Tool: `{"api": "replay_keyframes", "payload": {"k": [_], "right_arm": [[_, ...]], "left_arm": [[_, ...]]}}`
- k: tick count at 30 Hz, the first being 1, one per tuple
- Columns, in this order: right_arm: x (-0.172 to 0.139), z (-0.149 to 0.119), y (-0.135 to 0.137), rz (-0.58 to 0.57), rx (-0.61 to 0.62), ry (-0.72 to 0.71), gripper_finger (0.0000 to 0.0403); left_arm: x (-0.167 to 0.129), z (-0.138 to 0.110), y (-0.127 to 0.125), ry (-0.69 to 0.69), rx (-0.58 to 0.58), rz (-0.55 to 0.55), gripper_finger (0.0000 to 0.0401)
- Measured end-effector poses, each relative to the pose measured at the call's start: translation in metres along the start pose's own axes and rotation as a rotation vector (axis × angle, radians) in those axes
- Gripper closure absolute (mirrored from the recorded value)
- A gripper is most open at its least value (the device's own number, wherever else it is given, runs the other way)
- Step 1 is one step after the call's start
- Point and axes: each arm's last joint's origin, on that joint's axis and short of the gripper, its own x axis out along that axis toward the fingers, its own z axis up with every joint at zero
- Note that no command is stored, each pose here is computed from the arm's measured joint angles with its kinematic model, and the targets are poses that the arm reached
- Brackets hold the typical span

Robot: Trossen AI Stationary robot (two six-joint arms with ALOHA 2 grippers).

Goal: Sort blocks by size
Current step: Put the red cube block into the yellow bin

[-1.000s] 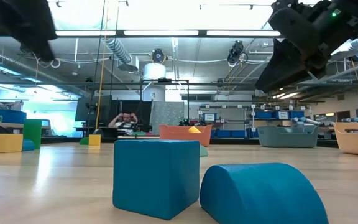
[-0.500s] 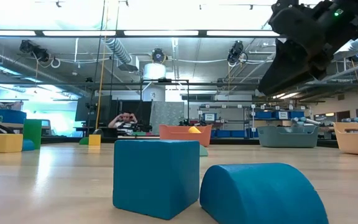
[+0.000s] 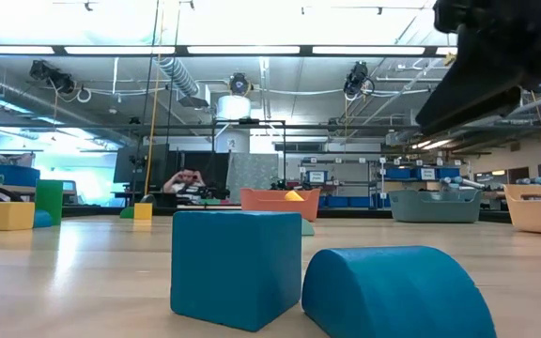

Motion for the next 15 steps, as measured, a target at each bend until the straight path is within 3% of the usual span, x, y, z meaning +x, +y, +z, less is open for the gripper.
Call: {"api": "replay_keyframes", "payload": {"k": [11, 15], "right_arm": [[-0.013, -0.012, 0.010, 0.063, -0.038, 0.003, 0.0245], [-0.015, -0.014, 0.011, 0.073, -0.048, 0.003, 0.0245]], "left_arm": [[0.025, -0.005, 0.003, 0.058, -0.079, -0.071, 0.0154], [0.028, -0.004, 0.007, 0.045, -0.097, -0.043, 0.0154]]}}
